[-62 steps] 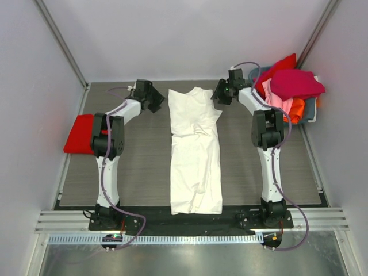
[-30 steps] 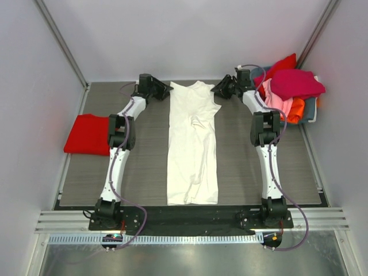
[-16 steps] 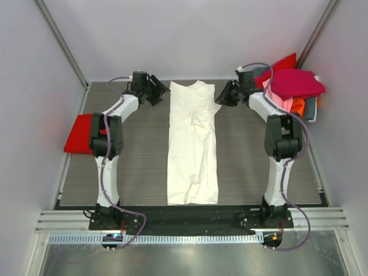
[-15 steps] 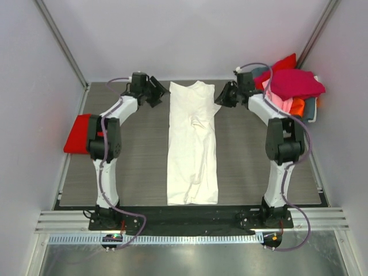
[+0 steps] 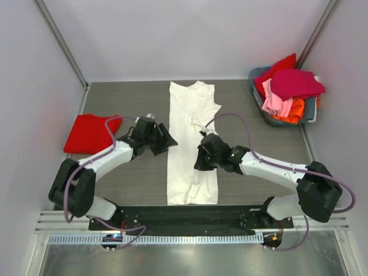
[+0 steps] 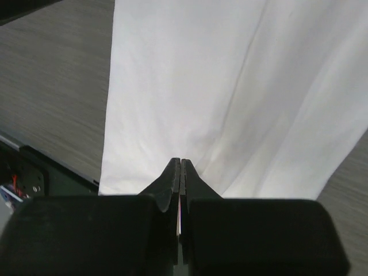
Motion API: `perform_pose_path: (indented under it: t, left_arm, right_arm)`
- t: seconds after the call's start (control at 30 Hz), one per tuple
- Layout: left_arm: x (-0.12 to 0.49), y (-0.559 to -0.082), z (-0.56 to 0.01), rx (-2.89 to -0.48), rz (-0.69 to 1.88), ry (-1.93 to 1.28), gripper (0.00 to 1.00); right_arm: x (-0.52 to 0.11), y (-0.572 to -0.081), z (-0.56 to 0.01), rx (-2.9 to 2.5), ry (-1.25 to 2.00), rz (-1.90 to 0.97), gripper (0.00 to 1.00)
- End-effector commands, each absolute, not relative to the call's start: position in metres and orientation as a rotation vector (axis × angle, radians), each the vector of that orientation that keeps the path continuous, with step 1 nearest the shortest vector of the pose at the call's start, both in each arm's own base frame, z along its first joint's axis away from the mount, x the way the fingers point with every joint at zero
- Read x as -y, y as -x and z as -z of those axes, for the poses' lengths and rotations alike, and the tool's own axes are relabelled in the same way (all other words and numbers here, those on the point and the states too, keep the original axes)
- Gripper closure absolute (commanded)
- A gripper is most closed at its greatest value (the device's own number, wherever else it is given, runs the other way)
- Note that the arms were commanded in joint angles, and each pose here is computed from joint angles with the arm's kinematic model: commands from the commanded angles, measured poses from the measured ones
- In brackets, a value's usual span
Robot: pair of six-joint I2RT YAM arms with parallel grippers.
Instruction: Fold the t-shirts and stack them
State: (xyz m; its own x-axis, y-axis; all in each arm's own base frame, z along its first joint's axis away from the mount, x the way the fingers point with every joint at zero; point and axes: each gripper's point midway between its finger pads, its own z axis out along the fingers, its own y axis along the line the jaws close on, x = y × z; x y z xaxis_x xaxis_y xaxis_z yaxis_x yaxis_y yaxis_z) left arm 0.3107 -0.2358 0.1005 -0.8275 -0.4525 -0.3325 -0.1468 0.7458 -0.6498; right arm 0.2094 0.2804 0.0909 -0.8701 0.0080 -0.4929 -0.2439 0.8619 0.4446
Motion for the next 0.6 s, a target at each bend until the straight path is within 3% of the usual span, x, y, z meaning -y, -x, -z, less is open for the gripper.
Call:
perform_pose_path:
  t: [0.0, 0.33, 0.57]
  left_arm:
    - [0.232, -0.269, -0.084, -2.473, 0.882, 0.54, 0.4]
    - [0.257, -0.231, -0.077, -2.528, 0.917, 0.456, 0.39]
    - [0.251, -0.226, -0.039, -2.624, 0.811, 0.527, 0.39]
  right_arm:
    - [-0.295, -0.184, -0.089, -2.52, 0.129, -0.691, 0.99]
    - [-0.328, -0.146, -0.077, -2.543, 0.238, -0.659, 0.99]
    - [-0.309, -0.13, -0.044, -2.637, 0.265, -0.489, 0.99]
